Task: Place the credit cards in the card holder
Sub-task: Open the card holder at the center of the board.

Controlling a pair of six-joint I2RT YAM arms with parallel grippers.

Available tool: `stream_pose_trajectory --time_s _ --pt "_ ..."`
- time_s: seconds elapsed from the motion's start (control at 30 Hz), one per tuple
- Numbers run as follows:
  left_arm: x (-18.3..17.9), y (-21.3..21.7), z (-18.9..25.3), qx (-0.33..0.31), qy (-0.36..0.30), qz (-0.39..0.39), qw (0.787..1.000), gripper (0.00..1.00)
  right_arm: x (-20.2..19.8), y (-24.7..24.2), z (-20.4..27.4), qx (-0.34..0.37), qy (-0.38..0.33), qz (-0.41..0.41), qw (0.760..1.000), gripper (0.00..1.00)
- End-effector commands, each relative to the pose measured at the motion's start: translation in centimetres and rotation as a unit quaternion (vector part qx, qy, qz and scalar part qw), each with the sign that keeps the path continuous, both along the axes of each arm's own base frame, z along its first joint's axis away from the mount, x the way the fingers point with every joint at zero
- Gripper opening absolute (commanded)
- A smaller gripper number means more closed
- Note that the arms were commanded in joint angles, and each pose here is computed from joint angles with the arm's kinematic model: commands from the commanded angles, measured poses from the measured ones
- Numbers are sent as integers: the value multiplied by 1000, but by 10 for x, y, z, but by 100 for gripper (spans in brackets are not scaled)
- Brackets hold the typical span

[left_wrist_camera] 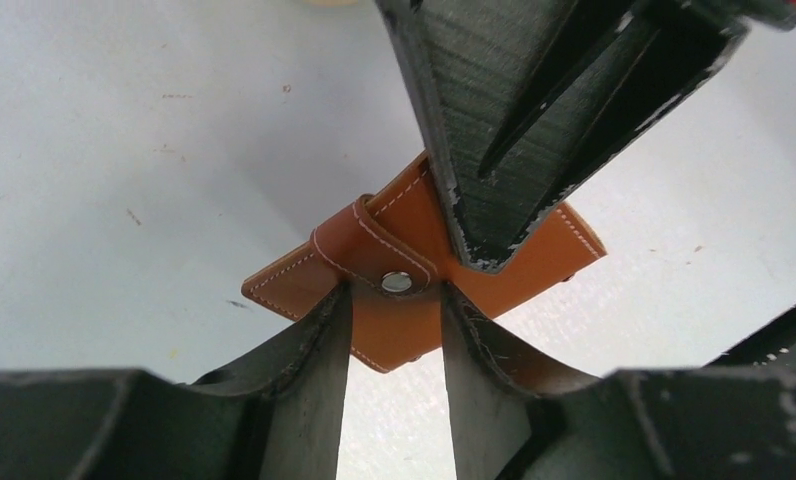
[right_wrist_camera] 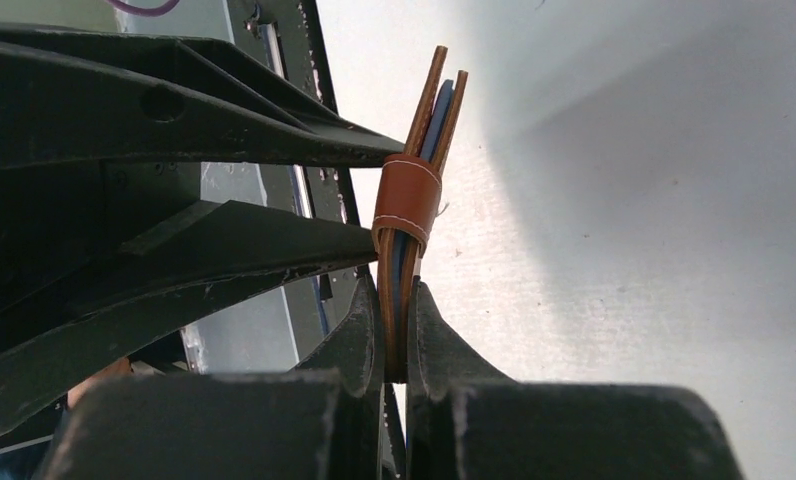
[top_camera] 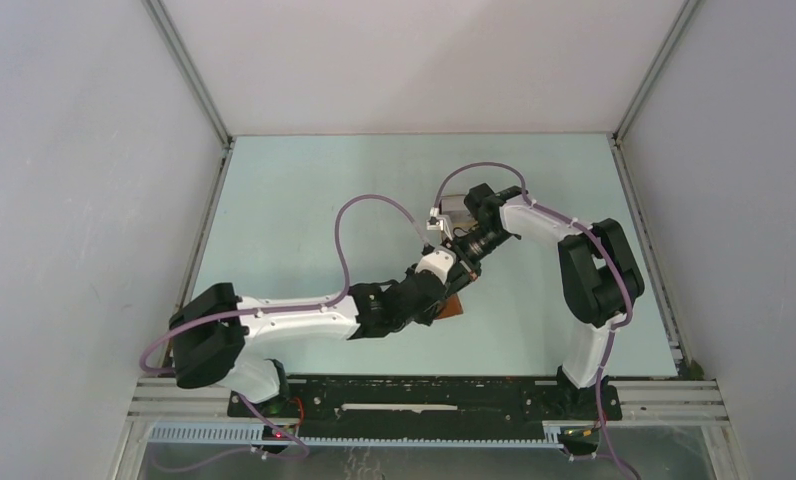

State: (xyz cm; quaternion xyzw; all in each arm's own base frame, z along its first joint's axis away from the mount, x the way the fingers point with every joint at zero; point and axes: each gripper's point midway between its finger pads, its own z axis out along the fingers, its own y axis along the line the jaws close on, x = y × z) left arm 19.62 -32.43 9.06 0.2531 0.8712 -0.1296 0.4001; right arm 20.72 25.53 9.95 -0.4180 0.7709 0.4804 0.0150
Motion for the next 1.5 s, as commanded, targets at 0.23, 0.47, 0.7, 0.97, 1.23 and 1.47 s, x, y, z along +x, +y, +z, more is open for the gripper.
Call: stream_pose_trajectory --time_s 0.23,0.47,0.7,0.97,1.23,1.47 --pt "12 -18 33 -96 -14 -6 995 46 -9 10 17 27 19 11 999 0" --pt "16 -12 15 -81 0 9 997 41 -9 10 18 29 19 13 999 0" --pt "19 -5 4 -65 3 14 998 15 -11 10 18 30 19 16 999 0" --pt "16 -3 17 -129 13 -13 992 0 -2 4 4 -2 3 10 1000 0" --pt "8 4 35 -225 42 -40 973 0 1 -2 1 -13 -24 18 999 0" --pt "-1 11 41 -277 69 -71 956 0 -5 -5 1 -8 -65 54 996 0"
